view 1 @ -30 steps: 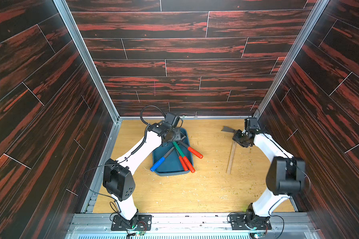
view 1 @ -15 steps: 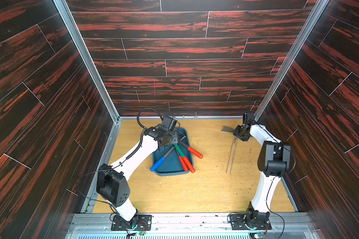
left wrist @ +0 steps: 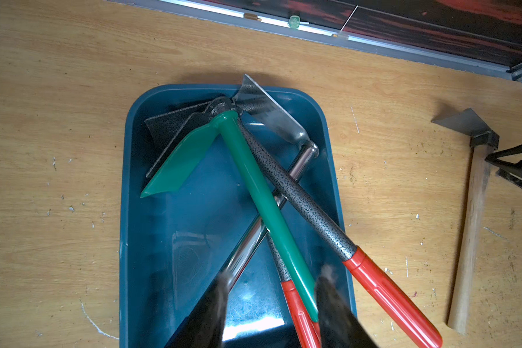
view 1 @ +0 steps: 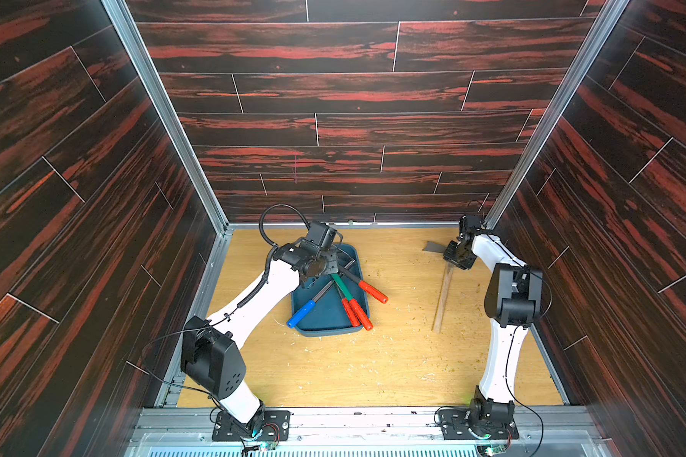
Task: Put the small hoe into the storage box
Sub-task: Pick up the hoe from the center of the board.
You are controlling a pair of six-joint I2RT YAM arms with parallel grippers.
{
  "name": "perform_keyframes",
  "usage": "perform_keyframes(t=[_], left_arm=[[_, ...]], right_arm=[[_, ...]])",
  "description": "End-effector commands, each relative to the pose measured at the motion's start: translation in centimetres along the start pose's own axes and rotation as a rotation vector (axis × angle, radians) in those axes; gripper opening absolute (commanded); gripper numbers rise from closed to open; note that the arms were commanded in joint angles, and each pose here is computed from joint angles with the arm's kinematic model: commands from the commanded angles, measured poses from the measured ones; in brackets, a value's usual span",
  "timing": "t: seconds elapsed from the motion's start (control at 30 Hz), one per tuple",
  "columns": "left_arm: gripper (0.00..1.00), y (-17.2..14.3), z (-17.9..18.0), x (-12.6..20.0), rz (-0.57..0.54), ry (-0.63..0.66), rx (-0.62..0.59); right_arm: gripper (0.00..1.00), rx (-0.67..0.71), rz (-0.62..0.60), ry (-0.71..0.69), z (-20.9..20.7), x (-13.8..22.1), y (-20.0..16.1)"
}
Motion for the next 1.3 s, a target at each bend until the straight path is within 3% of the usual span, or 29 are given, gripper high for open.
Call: perform_keyframes(t=[0.0, 0.23, 0.43, 0.5, 0.8, 1.27], left_arm=[[0.51, 0.4, 0.4, 1.8, -0.040, 0.006, 0.006], [0.51, 0.6, 0.8, 2.5, -0.064, 0.020, 0.008], [0.51, 0.7, 0.8, 2.8, -0.077, 0.021, 0.009], [0.51, 0.8, 0.8, 3.0, -0.081, 0.018, 0.010], [0.51, 1.0, 0.8, 3.1, -0.088, 0.015, 0.018], [0.51, 1.2, 3.9, 3.8, -0.117, 0.031, 0.144]], right_arm=[[0.44, 0.021, 0.044, -0.038, -0.6, -1.7, -0.7], [0.34, 0.027, 0.075, -0.030, -0.5, -3.1, -1.2], [0.05, 0.017, 0.087, 0.009, -0.4, -2.7, -1.9], [0.00, 0.012, 0.085, 0.017, -0.6, -2.3, -2.3], [0.00, 0.007, 0.083, 0.063, -0.7, -0.4, -4.7], [0.00, 0.163, -0.027, 0.254, 6.3, 11.0, -5.3]])
Point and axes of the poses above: each gripper's point midway between its finger pads, its own x axis back along the fingers, its own z axis along the line the jaws close on, y = z × x, the point moved 5 cm from there along x, back along the fingers, and after that the axes turned 8 degrees about -x, right-handed, at the moved point
